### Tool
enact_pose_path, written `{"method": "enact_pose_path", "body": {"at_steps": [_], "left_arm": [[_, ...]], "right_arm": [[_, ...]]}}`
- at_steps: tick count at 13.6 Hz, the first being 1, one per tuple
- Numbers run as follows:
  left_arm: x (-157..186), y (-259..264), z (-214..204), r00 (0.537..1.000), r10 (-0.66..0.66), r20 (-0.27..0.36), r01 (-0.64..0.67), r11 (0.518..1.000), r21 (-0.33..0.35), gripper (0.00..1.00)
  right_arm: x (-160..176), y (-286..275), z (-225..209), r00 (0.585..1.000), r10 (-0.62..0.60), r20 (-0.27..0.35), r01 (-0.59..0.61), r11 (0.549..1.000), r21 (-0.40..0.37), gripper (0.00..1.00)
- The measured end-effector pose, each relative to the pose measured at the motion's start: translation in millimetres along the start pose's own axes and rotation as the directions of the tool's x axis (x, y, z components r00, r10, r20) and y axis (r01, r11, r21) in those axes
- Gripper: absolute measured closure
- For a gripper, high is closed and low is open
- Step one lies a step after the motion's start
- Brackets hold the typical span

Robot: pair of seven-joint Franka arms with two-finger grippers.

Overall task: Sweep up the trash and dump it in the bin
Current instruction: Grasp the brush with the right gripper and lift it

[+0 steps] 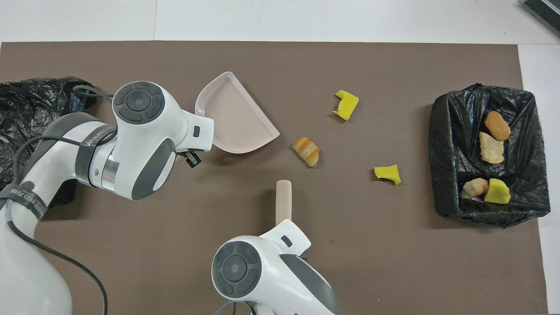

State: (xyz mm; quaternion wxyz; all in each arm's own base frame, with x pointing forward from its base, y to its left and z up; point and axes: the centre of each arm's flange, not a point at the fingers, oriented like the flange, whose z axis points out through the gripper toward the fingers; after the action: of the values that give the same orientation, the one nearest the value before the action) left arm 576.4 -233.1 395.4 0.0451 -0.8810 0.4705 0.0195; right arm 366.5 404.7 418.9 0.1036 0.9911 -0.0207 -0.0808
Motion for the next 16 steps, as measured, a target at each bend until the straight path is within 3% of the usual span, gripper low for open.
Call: {"method": "enact_pose_path", "body": {"at_steps": [4,6,12,16], "left_arm": [[-3.0,1.8,1.1,0.994,0.096,0.052,-0.097,0.995,0.021,0.69],[-5.7,6.2,0.7,0.988,0.126,0.094,-0.129,0.991,0.019,0.69],[-8.1,17.9,9.7,0.968,0.216,0.129,-0.216,0.976,-0.008,0.69],[1.1,33.6,9.2,0.958,0.254,0.133,-0.256,0.967,-0.005,0.69]], "right_arm": [[50.6,66.2,-24.8,0.999,-0.035,0.005,0.036,0.997,-0.067,0.74],[71.5,90.1,-22.8,1.0,-0.013,0.002,0.013,0.996,-0.083,0.74],[132.8,166.2,0.7,1.0,0.004,0.001,-0.003,0.983,-0.181,0.74],[172.2,218.0,19.6,1.0,-0.005,0.008,0.007,0.988,-0.155,0.74]]}}
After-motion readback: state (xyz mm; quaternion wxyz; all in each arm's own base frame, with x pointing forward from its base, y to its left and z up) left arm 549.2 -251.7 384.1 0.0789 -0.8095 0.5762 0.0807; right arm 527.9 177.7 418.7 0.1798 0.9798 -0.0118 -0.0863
